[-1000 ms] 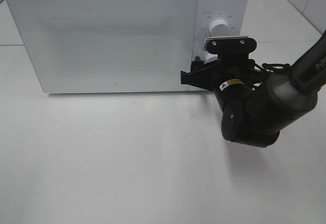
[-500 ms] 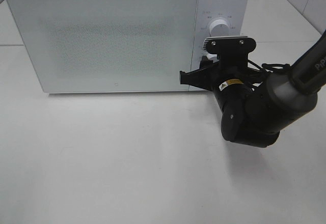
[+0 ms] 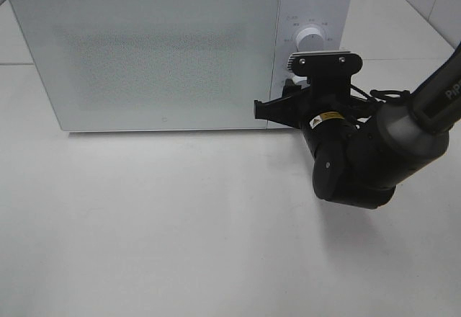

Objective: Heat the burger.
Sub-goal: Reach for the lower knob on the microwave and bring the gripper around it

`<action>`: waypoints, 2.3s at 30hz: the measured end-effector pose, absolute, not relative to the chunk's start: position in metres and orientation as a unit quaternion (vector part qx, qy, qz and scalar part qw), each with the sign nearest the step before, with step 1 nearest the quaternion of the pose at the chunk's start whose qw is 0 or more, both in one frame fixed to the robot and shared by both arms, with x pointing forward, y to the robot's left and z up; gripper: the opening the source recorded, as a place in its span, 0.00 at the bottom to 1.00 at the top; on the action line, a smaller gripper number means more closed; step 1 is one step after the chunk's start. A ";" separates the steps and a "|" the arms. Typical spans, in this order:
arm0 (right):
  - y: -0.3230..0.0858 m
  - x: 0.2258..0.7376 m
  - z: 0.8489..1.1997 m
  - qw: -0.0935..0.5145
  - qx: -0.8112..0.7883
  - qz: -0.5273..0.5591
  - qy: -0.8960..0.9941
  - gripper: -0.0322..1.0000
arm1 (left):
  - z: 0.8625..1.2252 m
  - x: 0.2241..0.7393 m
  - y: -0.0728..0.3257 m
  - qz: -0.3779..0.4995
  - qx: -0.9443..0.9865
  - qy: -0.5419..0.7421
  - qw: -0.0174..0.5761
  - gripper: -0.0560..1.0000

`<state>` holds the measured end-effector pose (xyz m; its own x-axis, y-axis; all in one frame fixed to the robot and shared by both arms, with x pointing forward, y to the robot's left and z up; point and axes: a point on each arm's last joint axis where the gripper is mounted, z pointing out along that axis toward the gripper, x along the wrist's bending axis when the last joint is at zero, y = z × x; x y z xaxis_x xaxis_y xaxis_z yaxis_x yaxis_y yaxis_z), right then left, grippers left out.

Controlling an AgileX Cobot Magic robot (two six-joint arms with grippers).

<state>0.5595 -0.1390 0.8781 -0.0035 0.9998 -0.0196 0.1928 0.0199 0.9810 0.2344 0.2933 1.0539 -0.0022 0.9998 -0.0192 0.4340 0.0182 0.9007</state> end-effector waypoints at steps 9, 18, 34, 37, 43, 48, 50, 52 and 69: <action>-0.138 0.559 0.878 0.421 0.572 0.476 0.519 0.45 | 1.054 0.234 0.293 0.371 0.594 0.603 0.381 0.99; -0.138 0.558 0.877 0.367 0.618 0.519 0.462 0.45 | 1.054 0.234 0.293 0.371 0.594 0.603 0.381 0.99; -0.138 0.557 0.877 0.274 0.683 0.575 0.358 0.45 | 1.054 0.234 0.293 0.371 0.594 0.603 0.381 0.99; -0.138 0.557 0.877 0.241 0.702 0.589 0.320 0.46 | 1.054 0.234 0.293 0.371 0.594 0.603 0.381 0.99; -0.138 0.557 0.877 0.192 0.726 0.607 0.261 0.46 | 1.054 0.234 0.293 0.371 0.594 0.603 0.381 0.99; -0.138 0.557 0.877 0.166 0.736 0.615 0.230 0.46 | 1.054 0.234 0.293 0.371 0.594 0.603 0.381 0.99; -0.138 0.557 0.877 0.160 0.738 0.616 0.224 0.46 | 1.054 0.234 0.293 0.371 0.594 0.603 0.381 0.99; -0.139 0.557 0.877 0.132 0.748 0.623 0.188 0.46 | 1.054 0.234 0.293 0.371 0.594 0.603 0.381 0.99; -0.140 0.557 0.877 0.019 0.770 0.636 0.039 0.46 | 1.054 0.234 0.293 0.371 0.594 0.603 0.381 0.99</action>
